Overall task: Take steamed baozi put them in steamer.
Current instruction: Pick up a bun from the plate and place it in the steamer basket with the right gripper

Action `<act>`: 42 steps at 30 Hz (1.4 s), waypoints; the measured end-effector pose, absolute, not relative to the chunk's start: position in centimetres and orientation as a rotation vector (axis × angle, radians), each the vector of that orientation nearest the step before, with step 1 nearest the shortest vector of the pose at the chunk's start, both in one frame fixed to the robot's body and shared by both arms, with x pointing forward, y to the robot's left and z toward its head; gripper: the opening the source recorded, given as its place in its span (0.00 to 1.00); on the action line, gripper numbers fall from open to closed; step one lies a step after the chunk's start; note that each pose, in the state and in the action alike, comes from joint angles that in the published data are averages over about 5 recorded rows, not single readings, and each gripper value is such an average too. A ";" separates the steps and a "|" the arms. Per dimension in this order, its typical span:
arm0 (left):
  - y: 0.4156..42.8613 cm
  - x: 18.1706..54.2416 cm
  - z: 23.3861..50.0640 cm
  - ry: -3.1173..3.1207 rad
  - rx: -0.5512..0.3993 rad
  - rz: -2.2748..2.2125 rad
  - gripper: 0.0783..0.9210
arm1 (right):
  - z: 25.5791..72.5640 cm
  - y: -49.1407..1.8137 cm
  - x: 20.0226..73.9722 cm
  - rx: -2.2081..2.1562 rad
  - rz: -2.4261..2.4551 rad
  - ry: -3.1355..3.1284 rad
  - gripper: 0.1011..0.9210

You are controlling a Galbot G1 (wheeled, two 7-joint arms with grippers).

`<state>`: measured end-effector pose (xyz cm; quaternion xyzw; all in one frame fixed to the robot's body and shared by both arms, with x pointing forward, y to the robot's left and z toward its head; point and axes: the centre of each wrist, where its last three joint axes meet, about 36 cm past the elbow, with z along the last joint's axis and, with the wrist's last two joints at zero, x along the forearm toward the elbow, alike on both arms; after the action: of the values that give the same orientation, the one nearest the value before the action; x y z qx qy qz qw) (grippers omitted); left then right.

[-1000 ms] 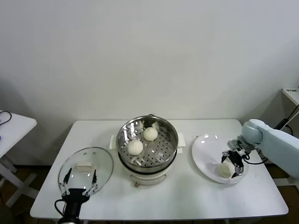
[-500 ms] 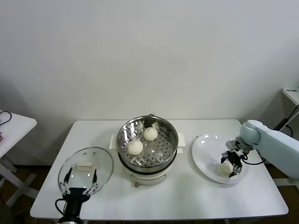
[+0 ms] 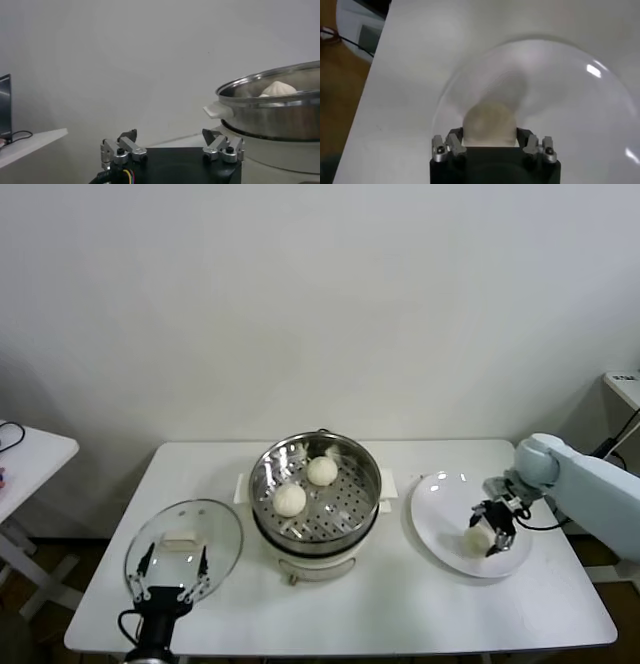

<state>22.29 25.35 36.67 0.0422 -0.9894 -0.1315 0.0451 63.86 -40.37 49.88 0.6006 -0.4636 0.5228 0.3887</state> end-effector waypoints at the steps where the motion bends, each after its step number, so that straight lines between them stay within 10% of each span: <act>1: 25.3 22.3 36.7 -3.022 0.128 -0.401 0.88 | 50.8 -40.0 64.2 1.536 1.343 -1.183 0.72; 20: 25.1 22.1 36.5 -3.019 0.113 -0.401 0.88 | 72.2 -22.0 65.3 1.800 1.994 -0.848 0.72; 42: 25.4 21.5 36.3 -3.003 0.125 -0.396 0.88 | 66.3 -2.0 58.3 2.028 2.434 -0.065 0.72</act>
<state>21.54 25.42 36.34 0.0411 -0.9891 -0.1305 0.0547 58.31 -2.02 66.34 0.6399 -0.0205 0.7680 -0.0136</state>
